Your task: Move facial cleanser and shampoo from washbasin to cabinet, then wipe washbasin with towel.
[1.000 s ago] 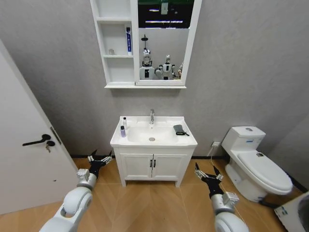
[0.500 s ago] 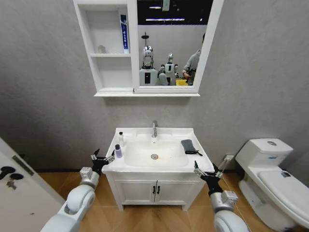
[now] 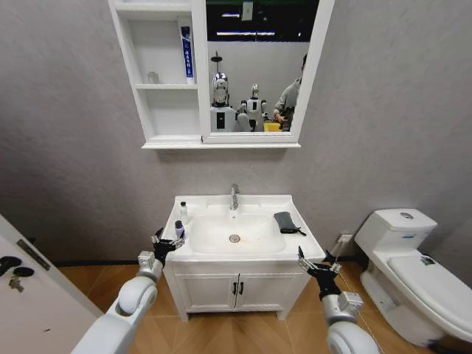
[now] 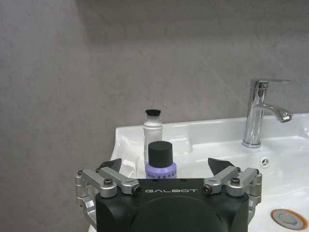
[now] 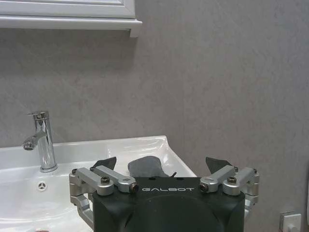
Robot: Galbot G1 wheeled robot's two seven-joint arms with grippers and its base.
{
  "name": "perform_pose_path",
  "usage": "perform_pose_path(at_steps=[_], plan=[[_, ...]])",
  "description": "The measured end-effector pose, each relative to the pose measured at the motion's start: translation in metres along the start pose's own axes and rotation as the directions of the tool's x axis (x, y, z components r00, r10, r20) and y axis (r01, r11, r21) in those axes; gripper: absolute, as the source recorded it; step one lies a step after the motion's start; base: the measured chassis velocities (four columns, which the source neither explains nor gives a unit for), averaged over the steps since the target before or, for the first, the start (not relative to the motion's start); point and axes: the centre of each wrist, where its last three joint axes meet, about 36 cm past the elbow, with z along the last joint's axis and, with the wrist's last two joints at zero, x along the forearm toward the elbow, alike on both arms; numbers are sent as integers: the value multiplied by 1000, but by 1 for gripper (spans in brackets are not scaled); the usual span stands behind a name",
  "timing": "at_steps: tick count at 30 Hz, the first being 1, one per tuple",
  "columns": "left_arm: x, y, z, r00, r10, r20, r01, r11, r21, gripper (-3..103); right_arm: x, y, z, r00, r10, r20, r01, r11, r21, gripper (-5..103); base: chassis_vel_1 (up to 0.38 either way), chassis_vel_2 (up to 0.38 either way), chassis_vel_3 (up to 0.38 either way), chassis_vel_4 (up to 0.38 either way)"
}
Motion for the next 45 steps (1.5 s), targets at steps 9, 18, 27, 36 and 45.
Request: perform_pose_path(at_steps=[9,18,27,36,45], plan=[[-13,4,23,999,-32,-36,32,999,-5,98,0,-2,2,1000,-4,1,4,1000,3,100,0,0,0,0],[-25,2,27,999,-30,-41,30,1000,-7,98,0,-4,3,1000,-2,2,2,1000,5,100,0,0,0,0],[-39,-1,34,998,-41,-44,41,999,3,98,-1,-6,4,1000,-4,4,4,1000,7,100,0,0,0,0],[-57,-2,37,998,-39,-40,39,999,-6,98,-2,-11,-2,1000,-14,14,13,1000,18,100,0,0,0,0],[-62,-2,36,998,-43,-37,44,999,3,86,-2,-11,-1,1000,-11,12,11,1000,14,100,0,0,0,0]])
